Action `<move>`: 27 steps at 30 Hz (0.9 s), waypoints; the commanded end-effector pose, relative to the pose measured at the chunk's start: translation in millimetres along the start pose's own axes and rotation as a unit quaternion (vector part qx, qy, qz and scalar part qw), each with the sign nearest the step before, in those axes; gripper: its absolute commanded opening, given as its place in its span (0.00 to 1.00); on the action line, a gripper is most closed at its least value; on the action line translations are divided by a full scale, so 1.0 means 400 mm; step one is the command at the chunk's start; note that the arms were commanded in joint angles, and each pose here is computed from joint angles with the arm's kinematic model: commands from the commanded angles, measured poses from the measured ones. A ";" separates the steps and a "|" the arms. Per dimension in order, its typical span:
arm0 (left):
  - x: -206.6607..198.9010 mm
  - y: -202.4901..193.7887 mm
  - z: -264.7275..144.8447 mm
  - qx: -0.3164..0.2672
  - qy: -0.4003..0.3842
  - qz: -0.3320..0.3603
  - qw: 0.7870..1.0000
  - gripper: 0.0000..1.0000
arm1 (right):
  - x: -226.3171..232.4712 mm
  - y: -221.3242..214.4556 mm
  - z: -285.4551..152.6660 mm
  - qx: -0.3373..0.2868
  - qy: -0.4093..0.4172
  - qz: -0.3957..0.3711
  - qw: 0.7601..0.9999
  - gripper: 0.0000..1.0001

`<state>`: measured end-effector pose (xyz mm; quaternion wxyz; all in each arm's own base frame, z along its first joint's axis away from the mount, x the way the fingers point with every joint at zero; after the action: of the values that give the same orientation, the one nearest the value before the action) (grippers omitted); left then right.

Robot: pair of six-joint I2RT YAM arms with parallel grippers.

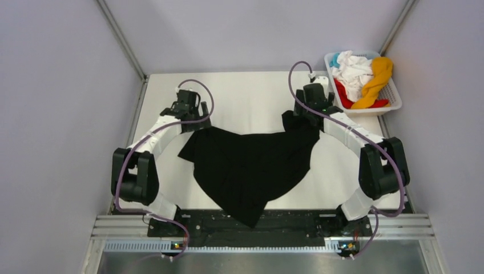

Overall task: Fold and stack the t-shirts
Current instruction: Flatten out the tshirt

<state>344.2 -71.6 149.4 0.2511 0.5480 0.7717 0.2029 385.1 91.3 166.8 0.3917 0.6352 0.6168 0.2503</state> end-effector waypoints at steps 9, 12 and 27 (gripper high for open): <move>0.118 -0.029 -0.141 -0.067 0.022 -0.168 0.983 0.99 | 0.311 -0.046 -0.378 -0.066 0.402 -0.096 0.908 0.96; 0.171 -0.079 -0.132 -0.060 0.028 -0.205 0.977 0.99 | 0.421 -0.154 -0.473 -0.044 0.496 -0.143 0.855 0.94; 0.285 -0.167 -0.076 -0.021 0.055 -0.290 0.955 0.99 | 0.751 -0.443 -0.566 0.068 0.353 -0.221 0.907 0.80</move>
<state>238.2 13.0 110.8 0.2363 0.2948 0.9106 0.1679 122.8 407.7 105.3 0.0673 0.2965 0.8884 0.3440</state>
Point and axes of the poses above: each gripper's point midway between its finger pads, its own z axis out along the fingers, its own x axis along the line the jaws close on, y = z × x, the point moved 6 cm from there along -z, back along the fingers, and after that the axes turned 7 degrees about -z, right-handed, at the moved point
